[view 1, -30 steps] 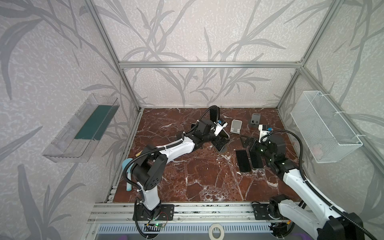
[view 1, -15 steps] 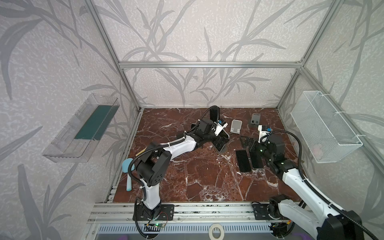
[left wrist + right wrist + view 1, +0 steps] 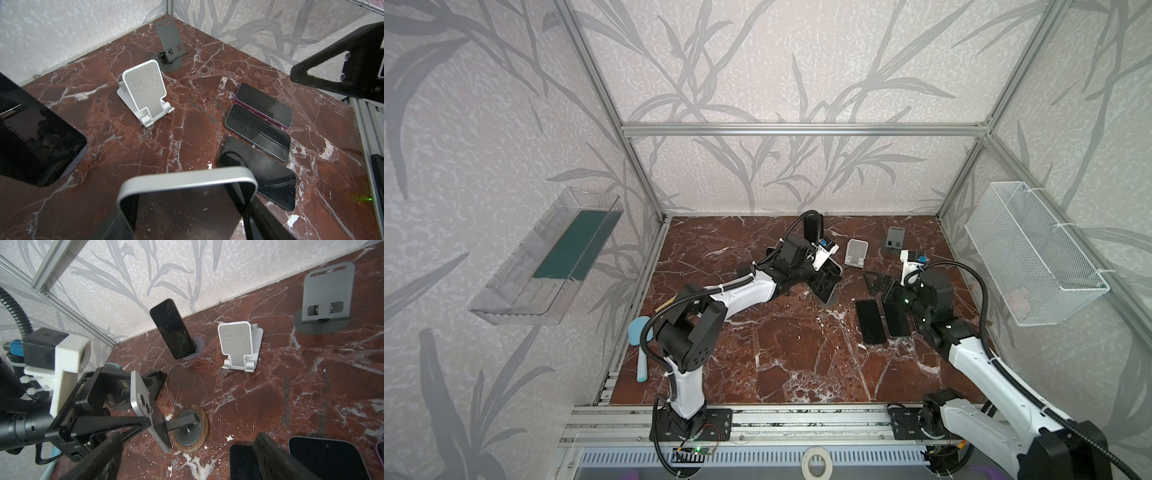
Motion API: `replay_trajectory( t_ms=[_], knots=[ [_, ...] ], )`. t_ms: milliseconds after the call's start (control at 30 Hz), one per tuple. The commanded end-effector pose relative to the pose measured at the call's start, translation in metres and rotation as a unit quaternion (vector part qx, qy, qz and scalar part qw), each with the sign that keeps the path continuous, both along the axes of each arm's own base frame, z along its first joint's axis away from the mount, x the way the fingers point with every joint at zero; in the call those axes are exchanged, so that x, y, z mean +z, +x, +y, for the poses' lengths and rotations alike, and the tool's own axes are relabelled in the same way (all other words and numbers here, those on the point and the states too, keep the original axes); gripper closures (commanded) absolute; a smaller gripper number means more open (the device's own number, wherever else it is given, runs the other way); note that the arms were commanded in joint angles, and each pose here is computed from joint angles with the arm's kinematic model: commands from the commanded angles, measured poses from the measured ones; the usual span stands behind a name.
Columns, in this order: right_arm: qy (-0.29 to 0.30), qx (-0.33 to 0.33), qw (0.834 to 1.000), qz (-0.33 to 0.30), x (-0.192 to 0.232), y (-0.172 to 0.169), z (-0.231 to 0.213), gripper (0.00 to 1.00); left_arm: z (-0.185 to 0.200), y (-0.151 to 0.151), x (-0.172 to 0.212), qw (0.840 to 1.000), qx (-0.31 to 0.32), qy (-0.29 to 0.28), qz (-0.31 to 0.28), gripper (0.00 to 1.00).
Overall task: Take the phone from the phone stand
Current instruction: 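Close the left gripper on the top edge of the silver phone, then lift the silver phone off the stand and carry it toward the flat phones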
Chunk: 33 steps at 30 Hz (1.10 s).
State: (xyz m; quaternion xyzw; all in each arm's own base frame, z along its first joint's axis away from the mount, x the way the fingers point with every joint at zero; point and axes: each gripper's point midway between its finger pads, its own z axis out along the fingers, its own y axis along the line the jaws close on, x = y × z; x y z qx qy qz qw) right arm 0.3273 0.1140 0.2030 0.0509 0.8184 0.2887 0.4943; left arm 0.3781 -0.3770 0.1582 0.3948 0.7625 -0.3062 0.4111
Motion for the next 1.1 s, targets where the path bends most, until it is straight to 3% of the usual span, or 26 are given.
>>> replay_trajectory(
  t_ms=[0, 533, 900, 1067],
  knots=[
    [0.005, 0.001, 1.0, -0.011, 0.003, 0.0, 0.0, 0.02, 0.003, -0.002, 0.024, 0.999, 0.003, -0.013, -0.033, 0.32],
    [0.008, 0.0, 1.0, -0.02, 0.008, -0.003, -0.001, 0.03, 0.015, -0.018, 0.072, 0.997, 0.035, -0.038, -0.051, 0.35],
    [0.007, -0.024, 0.999, -0.028, 0.007, -0.005, -0.009, 0.03, 0.046, -0.048, 0.081, 0.986, 0.162, -0.008, -0.048, 0.39],
    [0.012, -0.025, 0.999, -0.027, 0.007, -0.006, -0.009, 0.03, 0.067, -0.059, 0.067, 0.97, 0.243, 0.004, 0.0, 0.39]
  ],
)
